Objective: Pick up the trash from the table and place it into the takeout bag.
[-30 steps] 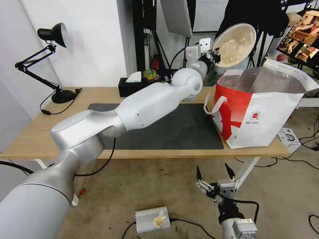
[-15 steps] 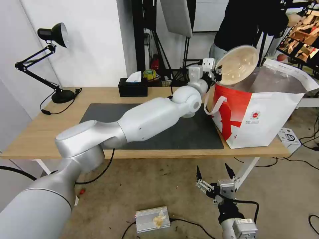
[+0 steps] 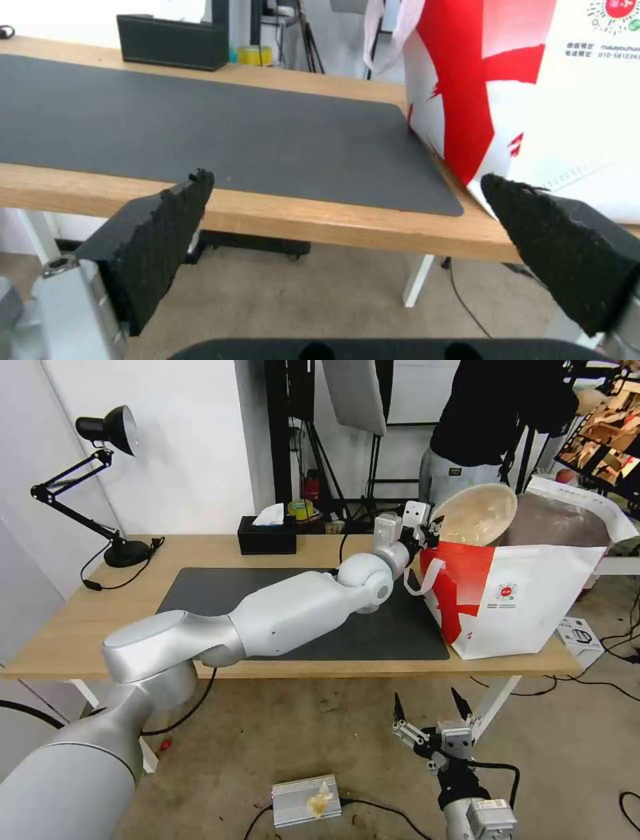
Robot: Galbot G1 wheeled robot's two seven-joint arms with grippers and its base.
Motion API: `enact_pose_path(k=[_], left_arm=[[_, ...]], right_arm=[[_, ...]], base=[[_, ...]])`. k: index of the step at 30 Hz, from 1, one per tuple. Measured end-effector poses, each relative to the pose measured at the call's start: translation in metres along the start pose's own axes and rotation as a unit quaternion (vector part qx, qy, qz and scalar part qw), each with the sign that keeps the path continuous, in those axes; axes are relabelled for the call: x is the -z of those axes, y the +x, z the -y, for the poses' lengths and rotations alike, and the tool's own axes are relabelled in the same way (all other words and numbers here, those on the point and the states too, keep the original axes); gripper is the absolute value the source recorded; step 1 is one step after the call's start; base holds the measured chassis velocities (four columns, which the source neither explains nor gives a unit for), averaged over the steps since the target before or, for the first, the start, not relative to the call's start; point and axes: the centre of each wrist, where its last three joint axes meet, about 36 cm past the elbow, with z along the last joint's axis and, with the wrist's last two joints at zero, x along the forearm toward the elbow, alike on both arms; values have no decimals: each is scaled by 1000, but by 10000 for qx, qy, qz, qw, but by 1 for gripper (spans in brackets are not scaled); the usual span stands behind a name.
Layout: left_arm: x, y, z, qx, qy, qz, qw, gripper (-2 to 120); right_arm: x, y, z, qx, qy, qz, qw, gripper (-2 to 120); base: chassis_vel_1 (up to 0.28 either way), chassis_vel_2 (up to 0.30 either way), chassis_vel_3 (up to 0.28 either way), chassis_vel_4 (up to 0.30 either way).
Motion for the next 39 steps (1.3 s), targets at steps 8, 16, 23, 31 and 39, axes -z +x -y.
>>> enact_pose_path(k=[8, 16, 23, 31, 39], left_arm=[[10, -6, 7, 32, -146, 218, 9997, 32], [29, -8, 6, 198, -271, 510, 9981, 59], [53, -6, 1, 233, -332, 775, 9962, 89], [46, -8, 9, 161, -401, 724, 9964, 100], [38, -6, 11, 122, -453, 657, 9967, 100]], right_arm=[[0, 0, 0, 0, 0, 0, 10000, 100], [0, 0, 0, 0, 0, 0, 10000, 100], [0, 0, 0, 0, 0, 0, 10000, 100], [0, 0, 0, 0, 0, 0, 10000, 100], [0, 0, 0, 0, 0, 0, 10000, 100]], base=[[0, 0, 0, 0], [0, 0, 0, 0], [0, 0, 0, 0], [0, 0, 0, 0], [0, 0, 0, 0]])
